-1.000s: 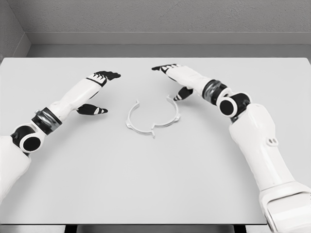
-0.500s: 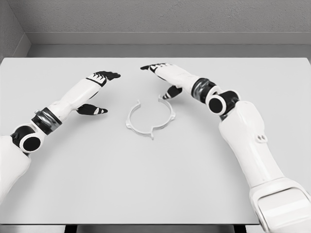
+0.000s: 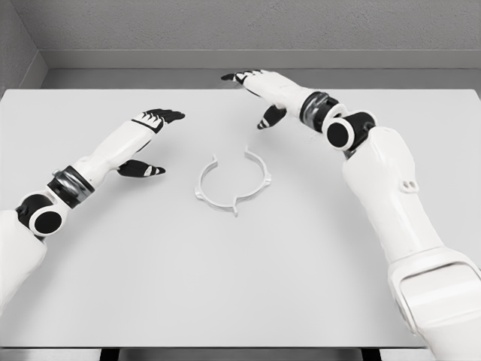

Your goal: Assemble PVC drainage pipe clamps

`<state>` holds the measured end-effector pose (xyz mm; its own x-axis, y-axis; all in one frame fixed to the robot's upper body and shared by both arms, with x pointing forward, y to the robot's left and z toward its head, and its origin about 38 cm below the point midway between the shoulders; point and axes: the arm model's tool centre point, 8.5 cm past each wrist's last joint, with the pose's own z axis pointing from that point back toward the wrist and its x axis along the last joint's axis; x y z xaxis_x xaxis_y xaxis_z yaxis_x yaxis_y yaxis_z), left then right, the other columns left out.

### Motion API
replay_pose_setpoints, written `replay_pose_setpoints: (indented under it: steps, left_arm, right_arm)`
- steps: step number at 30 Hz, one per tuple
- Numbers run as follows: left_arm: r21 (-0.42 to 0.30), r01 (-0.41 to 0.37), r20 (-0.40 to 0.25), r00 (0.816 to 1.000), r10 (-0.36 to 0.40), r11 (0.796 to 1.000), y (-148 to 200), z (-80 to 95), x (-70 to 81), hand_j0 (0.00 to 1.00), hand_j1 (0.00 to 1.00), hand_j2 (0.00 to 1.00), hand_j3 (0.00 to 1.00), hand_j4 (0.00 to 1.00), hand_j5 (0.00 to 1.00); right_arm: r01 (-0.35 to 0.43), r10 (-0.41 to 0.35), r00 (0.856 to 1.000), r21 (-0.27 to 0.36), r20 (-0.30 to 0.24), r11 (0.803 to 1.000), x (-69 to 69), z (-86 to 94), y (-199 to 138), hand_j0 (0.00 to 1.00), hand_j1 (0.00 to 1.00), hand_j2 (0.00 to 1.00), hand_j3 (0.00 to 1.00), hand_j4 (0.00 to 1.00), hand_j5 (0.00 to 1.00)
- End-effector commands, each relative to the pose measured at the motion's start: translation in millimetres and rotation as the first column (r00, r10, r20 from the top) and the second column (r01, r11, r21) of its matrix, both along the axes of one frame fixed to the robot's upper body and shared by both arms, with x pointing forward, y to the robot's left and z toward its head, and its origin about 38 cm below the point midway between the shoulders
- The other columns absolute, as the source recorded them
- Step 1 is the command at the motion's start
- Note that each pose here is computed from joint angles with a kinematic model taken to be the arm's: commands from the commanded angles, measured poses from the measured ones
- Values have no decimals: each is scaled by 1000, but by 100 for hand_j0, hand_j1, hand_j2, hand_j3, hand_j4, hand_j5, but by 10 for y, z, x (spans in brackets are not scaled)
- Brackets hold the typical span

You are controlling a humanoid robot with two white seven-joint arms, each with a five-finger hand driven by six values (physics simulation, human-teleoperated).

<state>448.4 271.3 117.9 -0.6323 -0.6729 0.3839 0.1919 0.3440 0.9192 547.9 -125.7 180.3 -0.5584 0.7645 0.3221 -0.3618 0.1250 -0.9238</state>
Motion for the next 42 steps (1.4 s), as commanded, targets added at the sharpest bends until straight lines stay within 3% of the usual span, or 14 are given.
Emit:
replay_pose_setpoints:
  steps: [1,4,10,23,42]
  left_arm:
    - [-4,-5,-3,1000,5,1000,20,-4,2,100,100,100,100,100,100]
    - [-2,-12,-3,1000,12,1000,42,6,30,100,100,100,100,100,100]
    - [6,-18,3,1000,18,1000,84,44,59,100,100,100,100,100,100]
    - [6,-19,3,1000,19,1000,91,46,59,100,100,100,100,100,100]
    - [7,-21,3,1000,21,1000,106,50,55,100,100,100,100,100,100]
  right_arm:
    - [23,-23,999,-8,-32,1000,19,-129,-108,100,100,100,100,100,100]
    - [27,-28,999,-16,-38,1000,27,-139,-119,100,100,100,100,100,100]
    - [9,-16,996,-84,-85,996,1,-395,1,100,100,100,100,100,100]
    - [-23,14,995,-86,-97,996,-20,-398,299,100,100,100,100,100,100]
    - [-14,1,994,-120,-109,993,35,-424,279,100,100,100,100,100,100]
